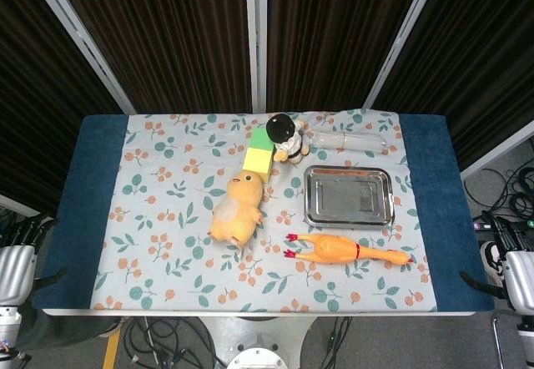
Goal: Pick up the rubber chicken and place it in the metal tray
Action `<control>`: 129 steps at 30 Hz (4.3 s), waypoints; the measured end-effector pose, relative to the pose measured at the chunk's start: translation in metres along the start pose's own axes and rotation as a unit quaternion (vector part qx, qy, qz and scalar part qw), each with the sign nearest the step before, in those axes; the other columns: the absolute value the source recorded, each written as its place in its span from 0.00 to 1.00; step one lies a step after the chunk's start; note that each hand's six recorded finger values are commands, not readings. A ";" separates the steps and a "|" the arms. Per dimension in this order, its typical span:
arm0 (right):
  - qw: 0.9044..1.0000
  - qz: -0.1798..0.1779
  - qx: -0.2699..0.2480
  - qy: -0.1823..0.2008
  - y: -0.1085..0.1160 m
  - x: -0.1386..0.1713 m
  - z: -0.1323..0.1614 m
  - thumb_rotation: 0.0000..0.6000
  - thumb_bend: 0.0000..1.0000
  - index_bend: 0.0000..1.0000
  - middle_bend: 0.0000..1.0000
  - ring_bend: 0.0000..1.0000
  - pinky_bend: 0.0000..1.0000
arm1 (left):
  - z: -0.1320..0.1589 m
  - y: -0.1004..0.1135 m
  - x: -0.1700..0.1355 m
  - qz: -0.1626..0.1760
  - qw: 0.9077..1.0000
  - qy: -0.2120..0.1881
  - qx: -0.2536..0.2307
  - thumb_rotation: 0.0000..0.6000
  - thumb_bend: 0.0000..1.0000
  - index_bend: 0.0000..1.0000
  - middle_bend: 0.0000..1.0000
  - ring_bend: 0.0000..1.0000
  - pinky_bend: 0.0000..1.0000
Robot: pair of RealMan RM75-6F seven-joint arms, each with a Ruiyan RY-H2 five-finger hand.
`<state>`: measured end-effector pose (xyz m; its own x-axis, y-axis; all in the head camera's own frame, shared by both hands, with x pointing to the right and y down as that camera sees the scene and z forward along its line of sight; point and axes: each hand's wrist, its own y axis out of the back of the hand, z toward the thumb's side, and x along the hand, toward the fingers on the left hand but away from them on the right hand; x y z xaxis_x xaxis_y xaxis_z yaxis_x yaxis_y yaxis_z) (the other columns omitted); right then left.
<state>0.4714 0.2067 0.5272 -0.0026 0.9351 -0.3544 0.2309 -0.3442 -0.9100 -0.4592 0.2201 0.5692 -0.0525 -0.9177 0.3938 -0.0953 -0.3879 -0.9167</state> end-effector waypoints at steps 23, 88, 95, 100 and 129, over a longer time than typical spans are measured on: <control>0.988 0.138 0.041 0.051 -0.086 -0.022 0.032 1.00 0.08 0.24 0.32 0.25 0.44 | 0.000 -0.002 -0.003 0.001 1.000 -0.001 -0.010 1.00 0.12 0.27 0.23 0.15 0.16; 0.897 0.024 0.206 0.389 -0.022 -0.148 0.274 1.00 0.37 0.94 0.80 0.75 1.00 | 0.131 0.045 0.117 -0.157 0.911 -0.219 -0.313 1.00 0.09 0.19 0.21 0.15 0.21; 0.885 0.014 0.223 0.410 -0.022 -0.163 0.325 1.00 0.37 0.94 0.80 0.75 1.00 | 0.179 0.039 0.146 -0.259 0.880 -0.211 -0.339 1.00 0.09 0.18 0.20 0.15 0.21; 0.880 0.012 0.231 0.416 -0.022 -0.171 0.349 1.00 0.37 0.94 0.80 0.75 1.00 | 0.208 0.034 0.157 -0.310 0.866 -0.200 -0.338 1.00 0.09 0.17 0.20 0.15 0.21; 0.867 -0.006 0.265 0.422 -0.031 -0.184 0.411 1.00 0.37 0.94 0.81 0.75 1.00 | 0.252 0.025 0.181 -0.379 0.834 -0.135 -0.377 1.00 0.20 0.35 0.35 0.32 0.38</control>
<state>0.0646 0.0104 0.5325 0.7630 0.5898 -0.2643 -0.2445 -0.1153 -0.9628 -0.2208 0.0232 0.6005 0.5228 -0.4581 0.7189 -0.6033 -0.7946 -0.0675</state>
